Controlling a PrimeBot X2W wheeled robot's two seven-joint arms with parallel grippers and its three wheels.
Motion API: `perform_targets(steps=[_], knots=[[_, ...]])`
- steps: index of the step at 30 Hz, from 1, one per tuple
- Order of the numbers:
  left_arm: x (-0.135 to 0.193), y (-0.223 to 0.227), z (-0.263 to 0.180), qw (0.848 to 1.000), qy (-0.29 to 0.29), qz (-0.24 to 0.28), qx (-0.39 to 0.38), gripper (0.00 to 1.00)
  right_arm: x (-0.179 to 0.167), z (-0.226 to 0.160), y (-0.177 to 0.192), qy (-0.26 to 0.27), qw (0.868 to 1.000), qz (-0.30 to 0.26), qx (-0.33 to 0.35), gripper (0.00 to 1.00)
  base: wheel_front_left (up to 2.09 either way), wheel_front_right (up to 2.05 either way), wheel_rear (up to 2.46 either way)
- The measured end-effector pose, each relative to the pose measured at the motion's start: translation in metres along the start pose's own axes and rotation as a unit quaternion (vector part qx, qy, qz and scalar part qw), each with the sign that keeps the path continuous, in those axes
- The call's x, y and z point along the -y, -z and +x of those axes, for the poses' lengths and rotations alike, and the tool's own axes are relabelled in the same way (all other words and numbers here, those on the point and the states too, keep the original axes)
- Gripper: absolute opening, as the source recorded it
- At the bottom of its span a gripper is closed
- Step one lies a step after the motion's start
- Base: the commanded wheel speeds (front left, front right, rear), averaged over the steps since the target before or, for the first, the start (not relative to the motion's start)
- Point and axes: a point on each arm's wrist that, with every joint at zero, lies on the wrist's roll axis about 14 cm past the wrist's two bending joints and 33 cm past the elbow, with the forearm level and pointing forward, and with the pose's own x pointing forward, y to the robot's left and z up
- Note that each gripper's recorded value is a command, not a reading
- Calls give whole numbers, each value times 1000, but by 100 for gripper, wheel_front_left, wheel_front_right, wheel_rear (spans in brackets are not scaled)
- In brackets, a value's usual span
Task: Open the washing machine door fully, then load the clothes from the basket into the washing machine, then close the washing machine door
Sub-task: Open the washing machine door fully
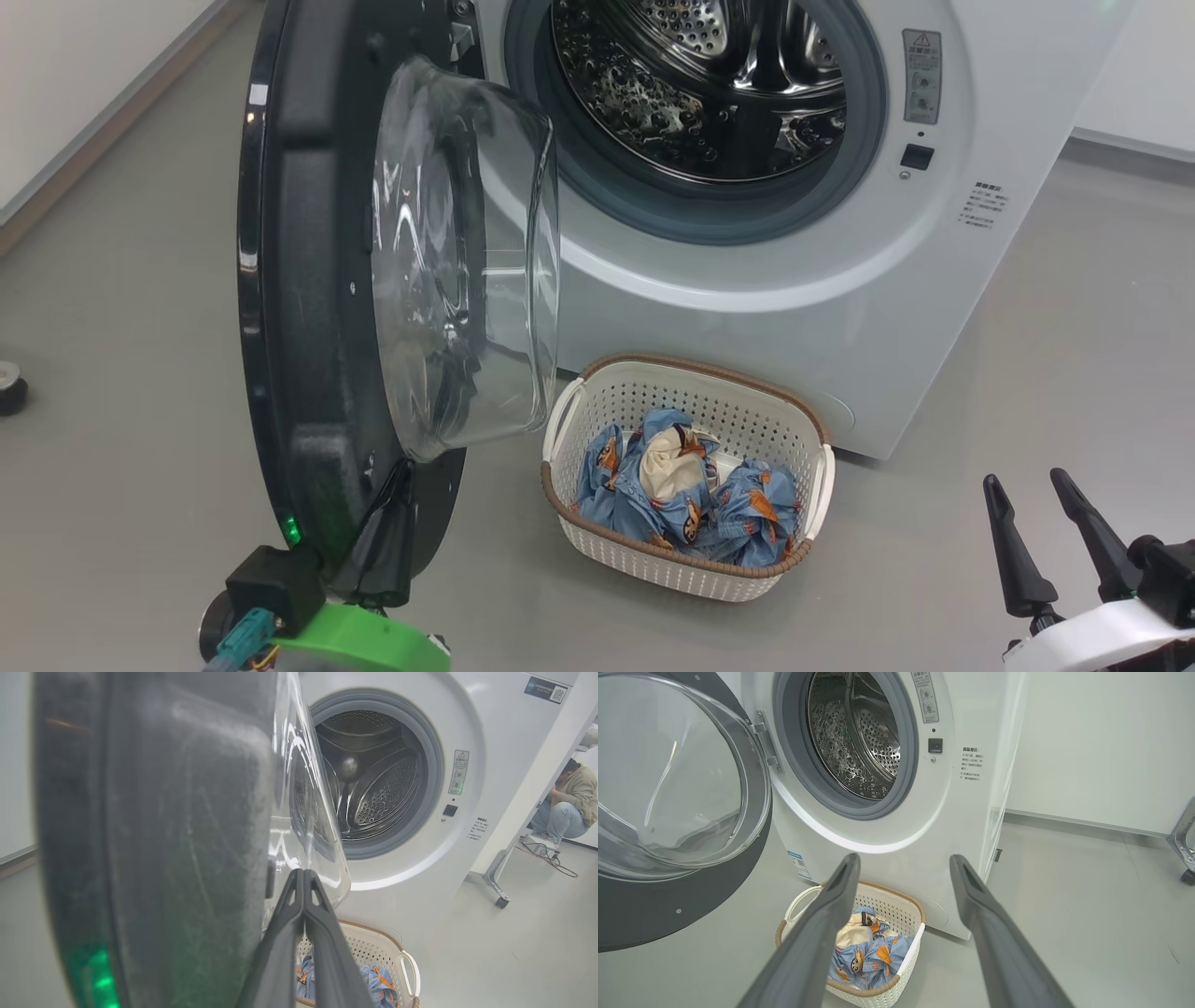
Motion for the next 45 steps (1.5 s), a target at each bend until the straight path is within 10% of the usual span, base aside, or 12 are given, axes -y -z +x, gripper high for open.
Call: perform_targets(steps=[45], knots=[[-145,-36,-10,978,-191,80,4,0,-11,11,21,-34,999,2,-32,100,0,0,0]])
